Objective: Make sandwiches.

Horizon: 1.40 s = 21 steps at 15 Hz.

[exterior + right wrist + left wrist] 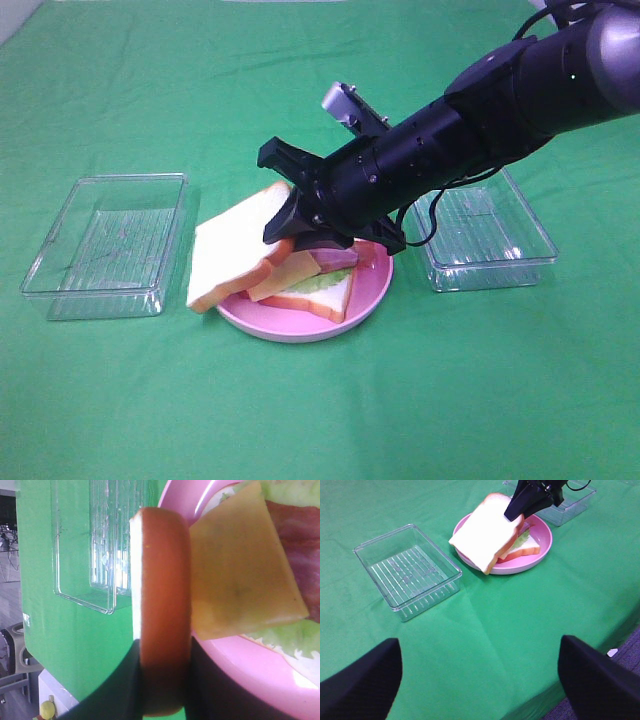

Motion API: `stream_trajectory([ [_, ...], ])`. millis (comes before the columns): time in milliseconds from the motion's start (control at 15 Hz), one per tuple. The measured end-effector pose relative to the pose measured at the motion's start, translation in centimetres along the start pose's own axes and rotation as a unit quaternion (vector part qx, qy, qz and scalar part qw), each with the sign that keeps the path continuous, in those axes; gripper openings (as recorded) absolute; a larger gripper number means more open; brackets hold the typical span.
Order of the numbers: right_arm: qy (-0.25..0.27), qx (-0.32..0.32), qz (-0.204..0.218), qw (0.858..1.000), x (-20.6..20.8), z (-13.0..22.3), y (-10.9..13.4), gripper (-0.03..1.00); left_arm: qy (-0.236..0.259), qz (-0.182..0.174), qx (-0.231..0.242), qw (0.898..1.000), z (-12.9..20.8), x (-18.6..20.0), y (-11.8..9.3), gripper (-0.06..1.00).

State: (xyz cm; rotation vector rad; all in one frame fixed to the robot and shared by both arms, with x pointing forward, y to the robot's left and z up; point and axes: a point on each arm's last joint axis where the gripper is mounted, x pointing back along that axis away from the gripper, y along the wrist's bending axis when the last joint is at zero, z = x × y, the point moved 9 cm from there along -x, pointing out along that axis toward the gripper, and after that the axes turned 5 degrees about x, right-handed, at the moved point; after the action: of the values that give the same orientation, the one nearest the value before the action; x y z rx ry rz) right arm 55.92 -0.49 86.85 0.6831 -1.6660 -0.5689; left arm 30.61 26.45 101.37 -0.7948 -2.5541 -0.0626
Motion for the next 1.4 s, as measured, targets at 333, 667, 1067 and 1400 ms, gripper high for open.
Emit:
stream_trajectory([
  [333,0.003,0.039,0.028,0.999,0.0,0.1,-1.0,0.52,0.000,0.000,0.000,1.000,0.0,0.0,0.0,0.80],
  [667,0.016,0.100,0.091,0.991,1.6,0.4,-2.4,0.71,0.000,0.000,0.000,1.000,0.0,0.0,0.0,0.80],
  [1067,0.006,0.209,0.210,0.955,9.3,0.2,-2.2,0.72,0.000,0.000,0.000,1.000,0.0,0.0,0.0,0.80],
  [1400,-0.011,0.237,0.209,0.949,16.0,2.4,1.3,0.72,0.000,0.000,0.000,1.000,0.0,0.0,0.0,0.80],
])
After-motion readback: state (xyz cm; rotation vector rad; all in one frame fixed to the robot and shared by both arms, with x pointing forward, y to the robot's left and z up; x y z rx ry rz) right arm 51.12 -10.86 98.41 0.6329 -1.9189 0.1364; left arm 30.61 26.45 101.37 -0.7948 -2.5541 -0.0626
